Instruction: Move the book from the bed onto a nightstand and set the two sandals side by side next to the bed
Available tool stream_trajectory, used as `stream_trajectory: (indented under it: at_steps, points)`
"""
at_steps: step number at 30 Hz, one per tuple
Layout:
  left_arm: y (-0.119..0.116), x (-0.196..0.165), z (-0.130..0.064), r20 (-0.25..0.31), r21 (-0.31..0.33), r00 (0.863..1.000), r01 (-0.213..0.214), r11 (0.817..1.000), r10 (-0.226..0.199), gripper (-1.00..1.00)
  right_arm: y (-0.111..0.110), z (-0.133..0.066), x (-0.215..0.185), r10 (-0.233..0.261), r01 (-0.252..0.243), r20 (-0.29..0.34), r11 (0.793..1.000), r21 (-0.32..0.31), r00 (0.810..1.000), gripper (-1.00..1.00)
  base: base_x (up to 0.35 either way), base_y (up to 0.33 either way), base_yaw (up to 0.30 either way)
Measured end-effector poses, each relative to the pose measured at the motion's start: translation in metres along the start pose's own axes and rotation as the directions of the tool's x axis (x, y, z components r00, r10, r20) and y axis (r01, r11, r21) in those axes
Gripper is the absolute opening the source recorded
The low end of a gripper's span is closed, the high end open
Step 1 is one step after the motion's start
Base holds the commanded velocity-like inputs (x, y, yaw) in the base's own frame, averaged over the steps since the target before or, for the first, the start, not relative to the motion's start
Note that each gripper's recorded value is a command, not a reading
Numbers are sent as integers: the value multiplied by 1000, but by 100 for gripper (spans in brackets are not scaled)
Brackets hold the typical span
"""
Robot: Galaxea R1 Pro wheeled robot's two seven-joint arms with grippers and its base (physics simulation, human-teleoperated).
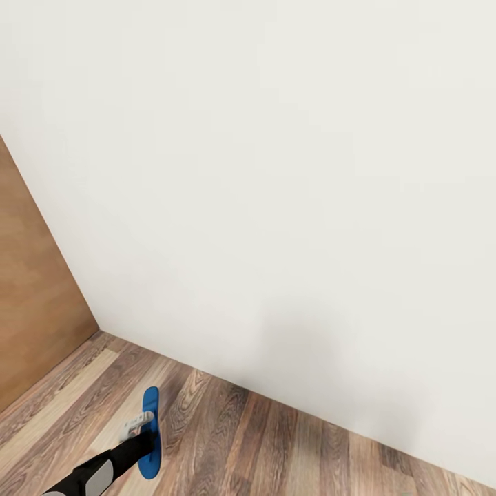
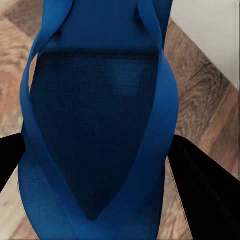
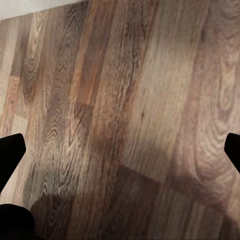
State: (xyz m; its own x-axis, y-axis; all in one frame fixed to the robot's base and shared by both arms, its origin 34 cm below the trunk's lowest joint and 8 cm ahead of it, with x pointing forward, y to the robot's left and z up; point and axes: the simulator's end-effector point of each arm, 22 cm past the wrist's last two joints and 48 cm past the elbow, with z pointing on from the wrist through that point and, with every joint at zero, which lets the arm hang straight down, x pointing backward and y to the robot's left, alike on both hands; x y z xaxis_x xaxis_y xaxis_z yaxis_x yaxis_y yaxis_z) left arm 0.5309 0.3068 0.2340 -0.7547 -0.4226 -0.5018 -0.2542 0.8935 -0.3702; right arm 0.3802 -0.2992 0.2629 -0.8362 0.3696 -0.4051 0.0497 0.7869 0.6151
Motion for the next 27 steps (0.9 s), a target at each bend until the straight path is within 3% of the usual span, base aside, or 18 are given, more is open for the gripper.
stream_trajectory:
  at_steps: [21,24,27]
  points:
    - [-18,-26,-19,54,29,999,-11,1000,10,-100,19,-8,-28,-42,44,67,999,-31,997,100,0,0,0]
    - [-18,-29,-23,55,38,998,-31,999,29,-100,22,-10,-31,-48,51,75,998,-36,996,100,0,0,0]
    - [-17,-25,-30,33,75,995,-98,992,95,-100,25,-11,-35,-54,57,85,998,-41,995,100,0,0,0]
